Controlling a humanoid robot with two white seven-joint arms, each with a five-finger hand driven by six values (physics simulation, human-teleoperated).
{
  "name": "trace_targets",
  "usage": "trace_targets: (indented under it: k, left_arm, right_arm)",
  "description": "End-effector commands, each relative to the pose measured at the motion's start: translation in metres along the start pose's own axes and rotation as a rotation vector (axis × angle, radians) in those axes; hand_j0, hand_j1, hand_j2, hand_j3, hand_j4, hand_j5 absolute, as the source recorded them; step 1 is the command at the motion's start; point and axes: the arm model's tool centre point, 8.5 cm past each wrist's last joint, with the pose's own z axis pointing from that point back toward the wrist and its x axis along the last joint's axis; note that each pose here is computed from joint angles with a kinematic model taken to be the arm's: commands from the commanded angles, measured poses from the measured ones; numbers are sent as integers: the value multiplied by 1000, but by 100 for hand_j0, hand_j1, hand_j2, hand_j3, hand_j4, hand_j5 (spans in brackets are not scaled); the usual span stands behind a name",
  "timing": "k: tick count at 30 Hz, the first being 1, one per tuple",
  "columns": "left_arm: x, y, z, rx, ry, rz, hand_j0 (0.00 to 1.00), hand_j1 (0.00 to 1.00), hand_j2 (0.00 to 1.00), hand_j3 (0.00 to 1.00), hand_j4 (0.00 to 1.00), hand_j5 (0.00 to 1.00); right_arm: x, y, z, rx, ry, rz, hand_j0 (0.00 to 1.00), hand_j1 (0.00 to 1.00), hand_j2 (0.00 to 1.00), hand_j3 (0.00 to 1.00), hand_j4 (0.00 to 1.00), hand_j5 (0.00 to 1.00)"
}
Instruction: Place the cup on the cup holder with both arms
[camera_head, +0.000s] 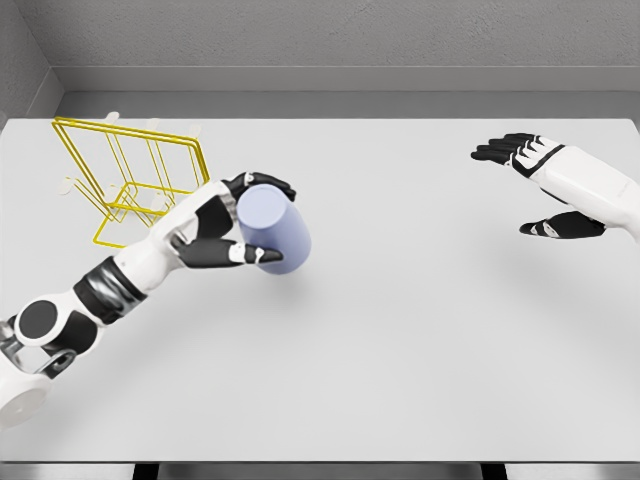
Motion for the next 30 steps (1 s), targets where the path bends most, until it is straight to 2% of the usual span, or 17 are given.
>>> trace_targets:
  k: [1, 24, 30]
  left_arm:
    - [4, 5, 3, 10, -11, -9, 64, 64, 64, 64, 64, 64]
    - [36, 46, 37, 75, -52, -110, 64, 64, 64, 64, 64, 64]
    - [41, 53, 43, 91, -55, -103, 64, 64, 64, 64, 64, 64]
  right_arm:
    - [0, -1, 0, -4, -1, -6, 100, 100, 100, 100, 100, 100]
    - [0, -1, 0, -7, -2, -6, 100, 100, 100, 100, 100, 100]
    - [0, -1, 0, -7, -2, -6, 100, 100, 100, 100, 100, 100]
